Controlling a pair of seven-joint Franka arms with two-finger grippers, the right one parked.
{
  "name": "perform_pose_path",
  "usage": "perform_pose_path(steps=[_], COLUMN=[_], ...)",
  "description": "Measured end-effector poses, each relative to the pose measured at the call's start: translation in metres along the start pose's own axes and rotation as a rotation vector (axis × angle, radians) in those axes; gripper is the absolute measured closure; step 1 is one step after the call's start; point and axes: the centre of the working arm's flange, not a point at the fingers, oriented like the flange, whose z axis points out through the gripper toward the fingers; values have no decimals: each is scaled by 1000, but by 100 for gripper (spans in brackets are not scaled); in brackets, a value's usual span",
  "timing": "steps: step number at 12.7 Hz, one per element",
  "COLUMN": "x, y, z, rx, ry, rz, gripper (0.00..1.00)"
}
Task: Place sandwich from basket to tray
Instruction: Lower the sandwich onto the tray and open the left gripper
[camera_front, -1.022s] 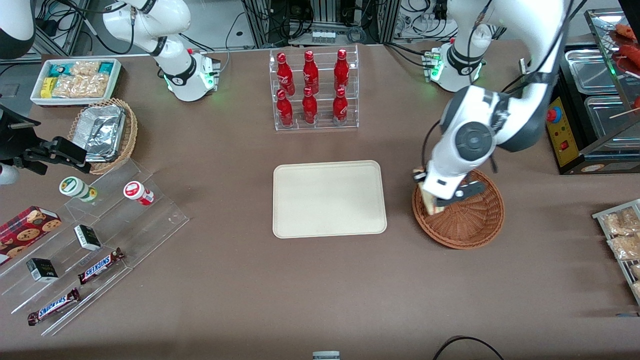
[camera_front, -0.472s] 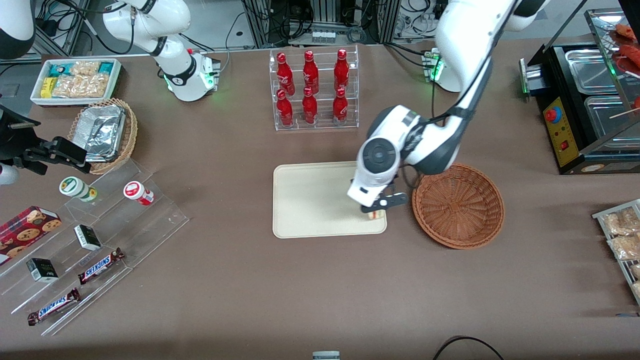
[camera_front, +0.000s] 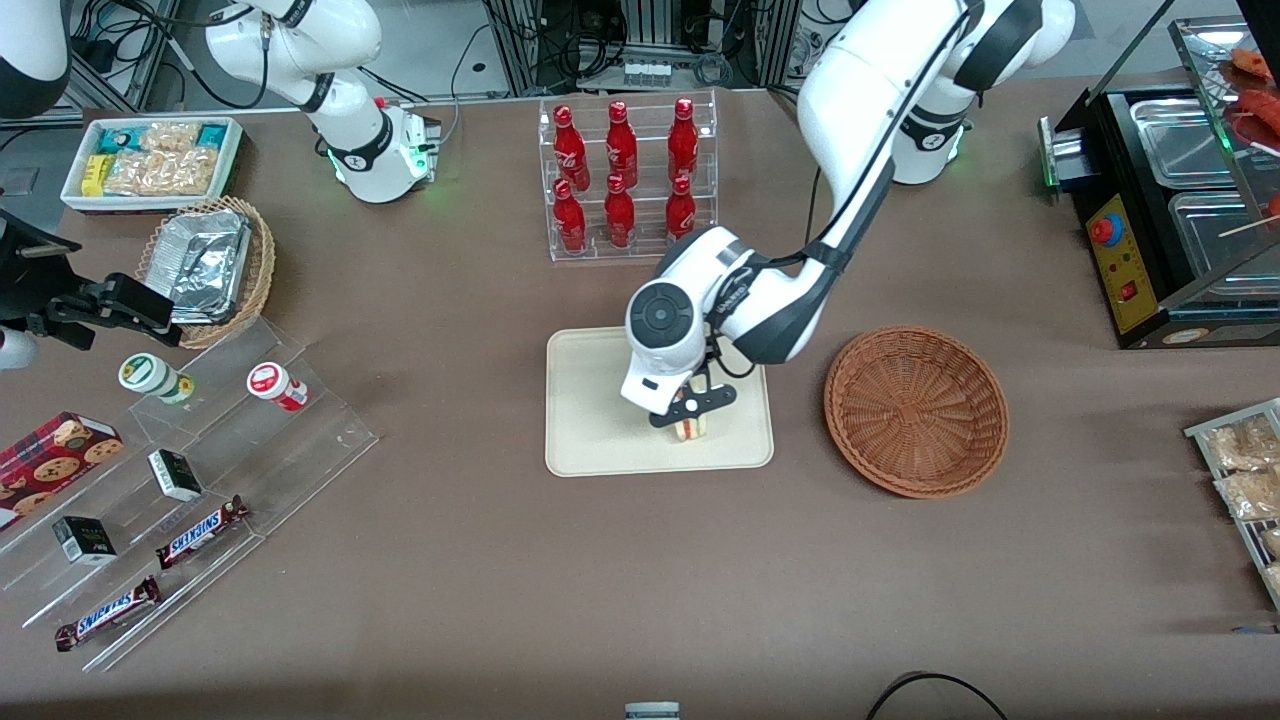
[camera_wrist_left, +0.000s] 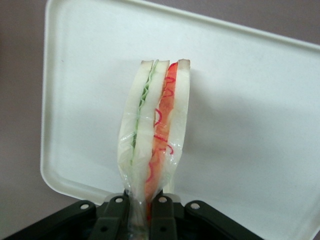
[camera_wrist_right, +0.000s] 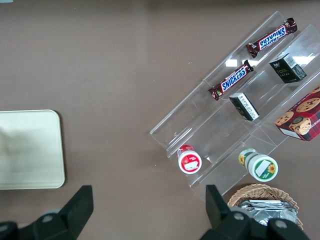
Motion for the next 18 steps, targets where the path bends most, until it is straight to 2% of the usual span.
perform_pose_path(steps=[5, 6, 7, 8, 11, 14, 15, 18], x=[-20, -18, -15, -13, -8, -9, -7, 15], y=[22, 22, 21, 21, 22, 20, 11, -36], z=[20, 23, 25, 24, 10, -43, -65, -117], rx=[0, -2, -2, -3, -28, -85, -82, -27], ry=[3, 4, 5, 7, 23, 64, 72, 63], rz=[4, 2, -2, -6, -11, -11, -16, -53], gripper=[85, 79, 79, 73, 41, 7, 0, 0])
